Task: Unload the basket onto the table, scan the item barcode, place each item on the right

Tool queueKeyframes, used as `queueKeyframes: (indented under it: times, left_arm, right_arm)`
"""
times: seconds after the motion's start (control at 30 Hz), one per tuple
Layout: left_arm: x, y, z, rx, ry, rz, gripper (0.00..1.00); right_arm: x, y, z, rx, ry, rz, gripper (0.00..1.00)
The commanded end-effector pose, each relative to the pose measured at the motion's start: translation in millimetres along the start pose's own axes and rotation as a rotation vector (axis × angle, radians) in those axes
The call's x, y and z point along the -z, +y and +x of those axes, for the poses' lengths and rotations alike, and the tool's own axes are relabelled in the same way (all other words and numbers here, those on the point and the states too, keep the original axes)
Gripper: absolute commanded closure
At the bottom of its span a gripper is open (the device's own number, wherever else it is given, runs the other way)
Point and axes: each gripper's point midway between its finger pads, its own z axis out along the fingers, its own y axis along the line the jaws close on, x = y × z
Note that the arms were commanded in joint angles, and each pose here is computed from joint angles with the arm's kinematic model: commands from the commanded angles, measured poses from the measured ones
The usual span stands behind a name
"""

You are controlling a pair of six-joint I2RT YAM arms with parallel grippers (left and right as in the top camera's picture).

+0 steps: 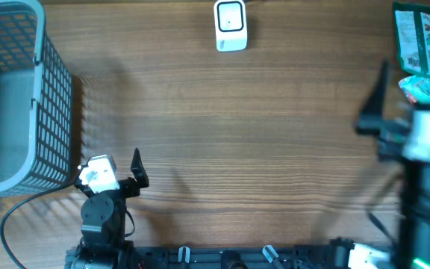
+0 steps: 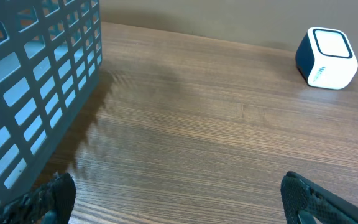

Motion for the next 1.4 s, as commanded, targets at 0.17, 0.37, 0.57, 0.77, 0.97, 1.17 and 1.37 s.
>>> queueKeyframes:
  times: [0.17,0.37,0.57,0.77,0.97,1.17,1.37]
  left_arm:
    - [0,-1,0,0.017,-0.005,0.008,0.0]
    - [0,-1,0,0.017,-0.005,0.008,0.0]
    - [0,-1,0,0.017,-0.005,0.008,0.0]
    - [0,-1,0,0.017,-0.005,0.008,0.0]
    - [0,-1,0,0.017,-0.005,0.008,0.0]
    - [0,-1,0,0.017,-0.005,0.008,0.0]
    - [0,-1,0,0.017,-0.005,0.008,0.0]
  right_arm:
    - [-141,72,41,0.638,0.158,0.245,0.0]
    - [-233,124,155,0.644,0.348,0.134,0.0]
    - [-227,170,277,0.258,0.602,-0.3,0.0]
    - [-181,177,308,-0.085,0.814,-0.459,0.0]
    - [-130,128,237,-0.23,0.657,-0.459,0.0]
    - [-49,72,213,-0.28,0.529,-0.39,0.0]
    - [10,37,228,-0.527,0.362,-0.213,0.0]
